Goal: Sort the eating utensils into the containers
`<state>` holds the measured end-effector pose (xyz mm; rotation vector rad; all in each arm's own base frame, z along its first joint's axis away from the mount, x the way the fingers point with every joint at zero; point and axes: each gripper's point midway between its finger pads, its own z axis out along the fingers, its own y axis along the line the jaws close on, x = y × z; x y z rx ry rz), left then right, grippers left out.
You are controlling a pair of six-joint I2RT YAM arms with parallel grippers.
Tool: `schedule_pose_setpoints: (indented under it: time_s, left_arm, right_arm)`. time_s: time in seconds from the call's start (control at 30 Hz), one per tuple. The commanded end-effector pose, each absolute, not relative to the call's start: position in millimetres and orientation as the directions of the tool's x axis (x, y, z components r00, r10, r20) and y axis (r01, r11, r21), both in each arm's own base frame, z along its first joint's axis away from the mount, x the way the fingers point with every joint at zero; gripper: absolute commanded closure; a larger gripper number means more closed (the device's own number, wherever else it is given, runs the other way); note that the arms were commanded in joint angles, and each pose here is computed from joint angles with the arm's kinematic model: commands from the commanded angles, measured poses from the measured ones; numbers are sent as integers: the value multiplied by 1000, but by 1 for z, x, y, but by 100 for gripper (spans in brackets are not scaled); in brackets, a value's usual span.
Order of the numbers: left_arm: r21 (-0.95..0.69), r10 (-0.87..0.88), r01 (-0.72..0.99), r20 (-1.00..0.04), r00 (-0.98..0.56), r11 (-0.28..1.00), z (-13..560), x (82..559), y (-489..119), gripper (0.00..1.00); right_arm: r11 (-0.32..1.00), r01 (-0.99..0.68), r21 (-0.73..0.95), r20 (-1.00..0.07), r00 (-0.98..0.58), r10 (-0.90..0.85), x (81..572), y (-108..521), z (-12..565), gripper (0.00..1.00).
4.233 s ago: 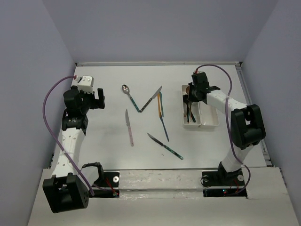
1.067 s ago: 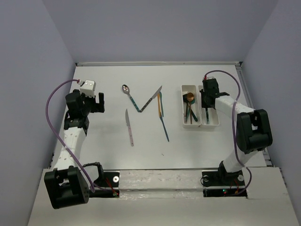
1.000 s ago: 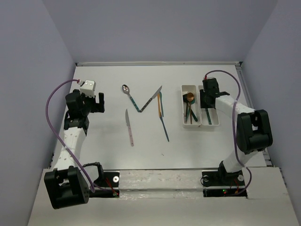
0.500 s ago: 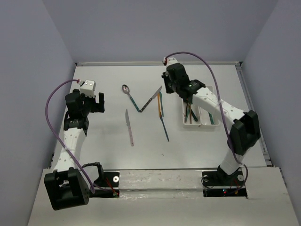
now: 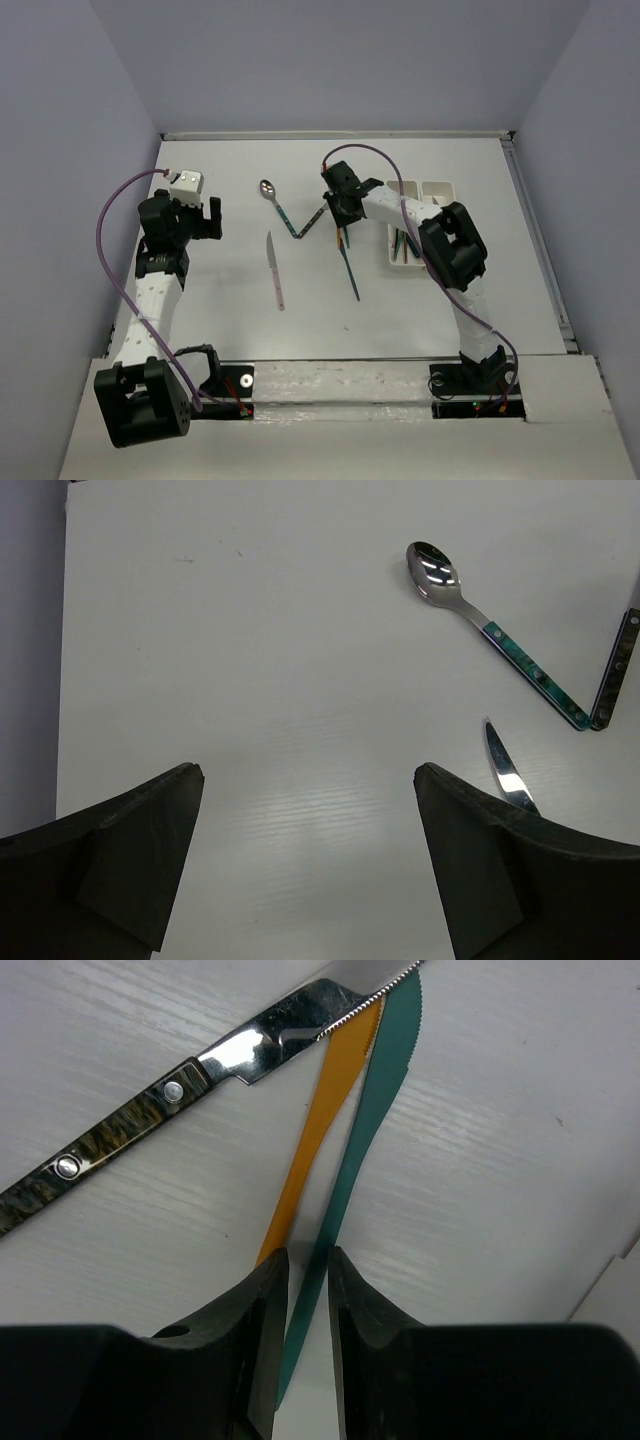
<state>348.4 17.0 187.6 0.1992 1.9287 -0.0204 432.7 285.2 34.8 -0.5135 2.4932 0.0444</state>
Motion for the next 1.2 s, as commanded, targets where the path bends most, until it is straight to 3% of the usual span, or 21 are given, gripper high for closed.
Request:
schedule_pose_setpoints:
  time_s: [0.0,0.63,0.77,0.8,0.87,1.0,1.17]
  left_arm:
    - [103,143,143,-942,-305,984,196,352,20,1]
    - [106,144,138,-943,-300,985,199,351,21,1]
    - [110,145,136,-946,-289,985,203,350,21,1]
    - [112,147,136,-946,-287,984,203,350,21,1]
    - [110,145,136,-946,-289,985,202,350,21,1]
    - [111,147,135,-946,-290,985,202,350,21,1]
    - [113,147,132,-946,-290,985,202,350,22,1]
  right_arm:
    - [935,-349,-61,-608,-730,-312,450,296,52,72]
    - [948,-297,-114,-540,-783,-310,445,276,21,72]
    - [954,-281,-106,-491,-820,-296,437,269,0,90]
    - [955,-278,-104,-481,-826,-293,434,267,-4,100]
    - [960,-258,-106,-479,-833,-276,435,261,-5,100]
    - [964,-247,-100,-520,-813,-262,440,262,18,100]
    - [962,-273,5,-694,-693,-193,450,277,119,100]
